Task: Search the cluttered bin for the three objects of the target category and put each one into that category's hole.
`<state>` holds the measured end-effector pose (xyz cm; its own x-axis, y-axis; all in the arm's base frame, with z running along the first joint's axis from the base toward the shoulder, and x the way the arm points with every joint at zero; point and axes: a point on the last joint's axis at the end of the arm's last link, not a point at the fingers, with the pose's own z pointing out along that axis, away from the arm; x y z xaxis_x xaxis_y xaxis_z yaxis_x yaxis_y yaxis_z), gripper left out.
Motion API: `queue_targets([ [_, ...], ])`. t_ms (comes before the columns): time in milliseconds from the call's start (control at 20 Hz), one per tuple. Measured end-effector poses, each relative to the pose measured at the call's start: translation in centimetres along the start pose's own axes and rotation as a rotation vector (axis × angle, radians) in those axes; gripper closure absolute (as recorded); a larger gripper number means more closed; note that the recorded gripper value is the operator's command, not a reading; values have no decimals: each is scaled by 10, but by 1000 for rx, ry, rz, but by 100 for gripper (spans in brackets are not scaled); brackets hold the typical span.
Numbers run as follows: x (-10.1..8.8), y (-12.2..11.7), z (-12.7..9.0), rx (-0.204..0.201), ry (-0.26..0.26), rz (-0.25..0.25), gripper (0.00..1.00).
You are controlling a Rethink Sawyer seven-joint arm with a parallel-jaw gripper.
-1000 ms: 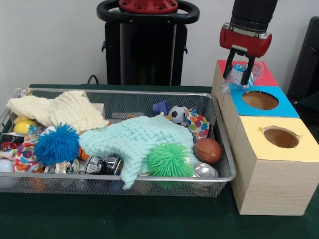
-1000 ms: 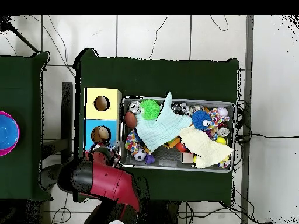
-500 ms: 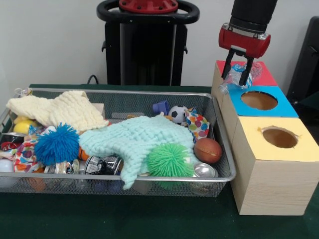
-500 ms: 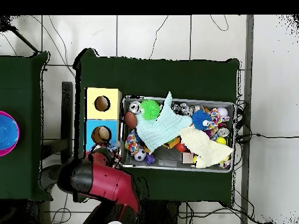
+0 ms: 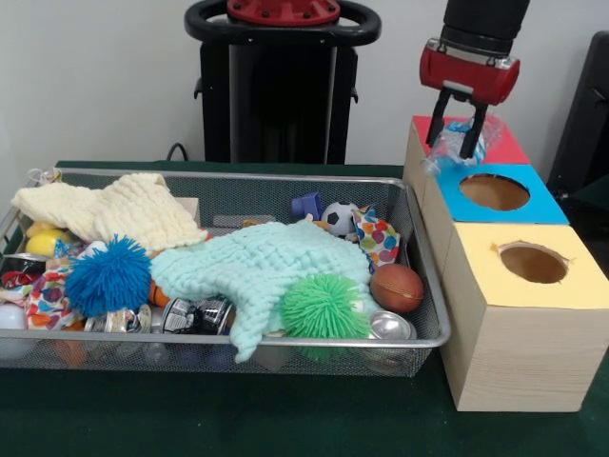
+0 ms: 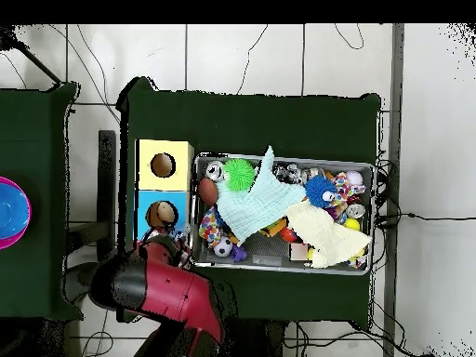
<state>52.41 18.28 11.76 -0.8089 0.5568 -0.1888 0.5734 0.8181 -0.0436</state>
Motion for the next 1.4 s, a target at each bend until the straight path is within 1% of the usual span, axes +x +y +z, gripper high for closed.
queue_targets([
  [200,-3,0,-15,-10,18,10,100],
  [450,-5,-1,-37,-21,61,22,100],
  [550,-5,0,-42,-26,67,23,100],
  [700,-13,-1,-48,-41,64,36,100],
  [750,-19,-4,-45,-48,64,50,100],
  [900,-27,-8,-38,-55,57,68,100],
  [1100,-40,-11,-23,-65,26,89,100],
  [1250,-44,-10,-13,-71,9,95,100],
  [1400,-43,-9,-5,-69,8,93,100],
])
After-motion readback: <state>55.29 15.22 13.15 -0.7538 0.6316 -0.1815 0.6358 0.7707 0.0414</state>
